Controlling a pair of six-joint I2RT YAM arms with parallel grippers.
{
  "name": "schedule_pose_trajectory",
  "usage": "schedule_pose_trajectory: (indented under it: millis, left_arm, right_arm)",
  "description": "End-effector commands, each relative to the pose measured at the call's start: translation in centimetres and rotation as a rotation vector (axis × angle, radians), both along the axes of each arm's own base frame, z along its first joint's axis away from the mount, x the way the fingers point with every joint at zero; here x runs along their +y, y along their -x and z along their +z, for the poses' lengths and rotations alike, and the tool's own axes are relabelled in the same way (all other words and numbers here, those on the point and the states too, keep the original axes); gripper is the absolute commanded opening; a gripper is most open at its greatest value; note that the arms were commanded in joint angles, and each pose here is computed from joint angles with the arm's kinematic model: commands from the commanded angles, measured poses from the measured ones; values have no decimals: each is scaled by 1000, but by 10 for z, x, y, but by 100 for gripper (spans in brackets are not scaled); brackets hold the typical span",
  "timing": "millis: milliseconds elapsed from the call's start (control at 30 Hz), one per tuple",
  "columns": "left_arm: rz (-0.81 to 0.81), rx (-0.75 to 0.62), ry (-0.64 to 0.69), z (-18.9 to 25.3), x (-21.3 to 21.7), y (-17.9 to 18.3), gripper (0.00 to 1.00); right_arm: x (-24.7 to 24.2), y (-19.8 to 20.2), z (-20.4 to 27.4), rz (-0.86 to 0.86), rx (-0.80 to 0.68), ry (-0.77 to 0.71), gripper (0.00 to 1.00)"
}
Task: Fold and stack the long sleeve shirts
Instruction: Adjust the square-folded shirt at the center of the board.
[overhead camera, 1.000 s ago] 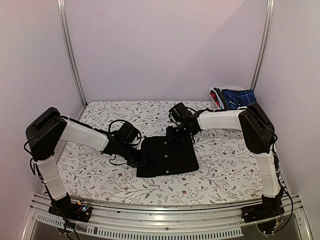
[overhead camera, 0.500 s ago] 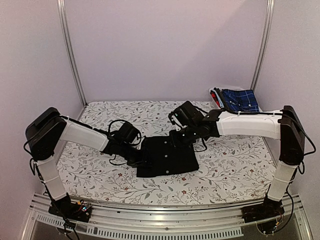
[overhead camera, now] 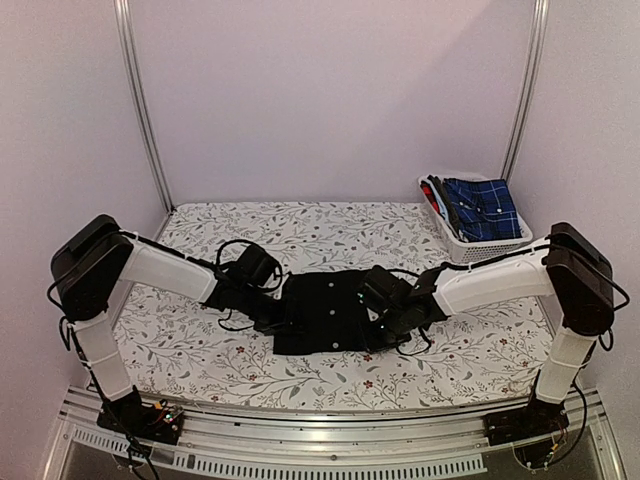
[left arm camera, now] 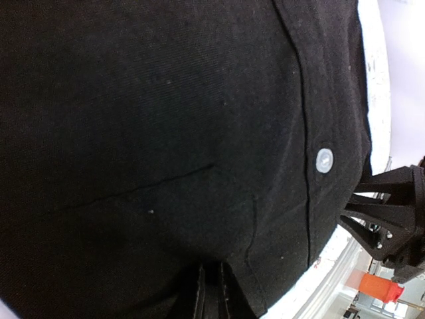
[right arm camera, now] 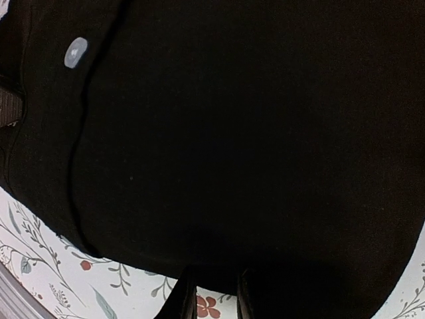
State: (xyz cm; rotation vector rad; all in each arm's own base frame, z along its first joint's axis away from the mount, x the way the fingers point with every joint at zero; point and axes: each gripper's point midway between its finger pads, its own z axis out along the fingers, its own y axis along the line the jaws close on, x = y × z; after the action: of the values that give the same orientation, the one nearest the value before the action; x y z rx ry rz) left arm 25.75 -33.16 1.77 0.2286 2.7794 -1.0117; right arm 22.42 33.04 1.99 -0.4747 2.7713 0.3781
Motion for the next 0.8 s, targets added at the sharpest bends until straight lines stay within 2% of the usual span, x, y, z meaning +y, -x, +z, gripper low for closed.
schedule_pose_trajectory:
  millis: [0, 233, 367, 533, 767]
  left_arm:
    - [20, 31, -58, -14, 16, 9, 8]
    - [22, 22, -54, -8, 18, 9, 8]
    - [22, 20, -53, -7, 18, 8, 8]
    - [29, 14, -53, -4, 20, 7, 8]
    - [43, 15, -54, -2, 29, 8, 8]
  right_arm:
    - [-11, 1, -3, -64, 12, -8, 21]
    - [9, -20, 80, -68, -115, -124, 26]
    - [26, -35, 93, -41, -160, -129, 27]
    - [39, -41, 55, -14, -123, -69, 27]
    - [21, -34, -6, -25, -52, 60, 28]
